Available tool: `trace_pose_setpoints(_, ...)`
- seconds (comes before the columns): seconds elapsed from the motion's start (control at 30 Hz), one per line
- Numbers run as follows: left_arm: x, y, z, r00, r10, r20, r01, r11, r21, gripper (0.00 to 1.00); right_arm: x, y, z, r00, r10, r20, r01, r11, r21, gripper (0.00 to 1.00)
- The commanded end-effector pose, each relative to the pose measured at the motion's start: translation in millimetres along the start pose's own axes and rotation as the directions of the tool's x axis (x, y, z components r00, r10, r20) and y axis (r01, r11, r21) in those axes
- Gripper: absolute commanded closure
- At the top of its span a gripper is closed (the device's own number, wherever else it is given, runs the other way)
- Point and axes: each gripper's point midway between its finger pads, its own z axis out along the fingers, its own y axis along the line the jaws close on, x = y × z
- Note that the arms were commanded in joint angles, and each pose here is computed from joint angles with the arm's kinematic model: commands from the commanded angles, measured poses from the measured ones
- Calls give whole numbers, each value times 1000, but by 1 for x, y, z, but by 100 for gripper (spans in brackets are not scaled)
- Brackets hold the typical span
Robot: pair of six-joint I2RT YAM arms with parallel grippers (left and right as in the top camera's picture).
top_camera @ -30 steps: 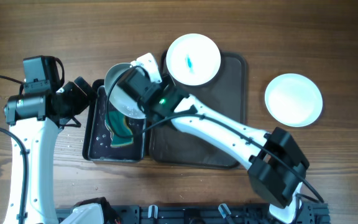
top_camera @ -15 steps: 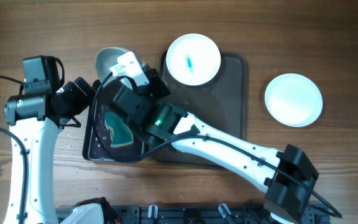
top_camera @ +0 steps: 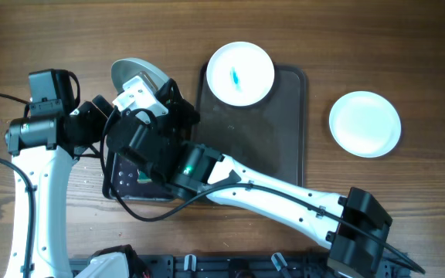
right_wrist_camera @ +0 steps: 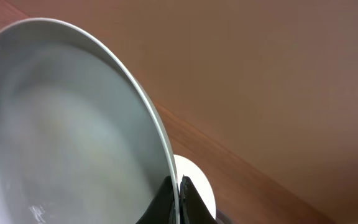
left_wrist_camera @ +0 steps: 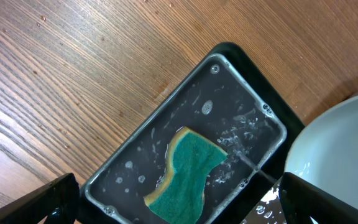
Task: Clean dirty plates on tray and stack at the side
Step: 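Lift the plate with the right gripper and tilt it over the black tray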
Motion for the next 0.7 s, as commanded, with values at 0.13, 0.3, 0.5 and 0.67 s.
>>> trace_pose_setpoints(0.13,-5,-3,-7,1000,-1,18,1,1000,19,0,-18,-20,-10,1000,-5,27,3,999,43,96)
trace_pose_setpoints(0.3,-4,-3,-7,1000,-1,18,1,1000,19,0,-18,-20,-10,1000,-5,28,4,999,40,96)
trace_pose_setpoints(0.5,-5,-3,-7,1000,-1,18,1,1000,19,0,-23,-26,-13,998,-50,36,46,995,84,96)
trace_pose_setpoints(0.67,-4,-3,-7,1000,-1,18,1,1000,19,0,-40,-28,-29,994,-81,79,70,989,127,96)
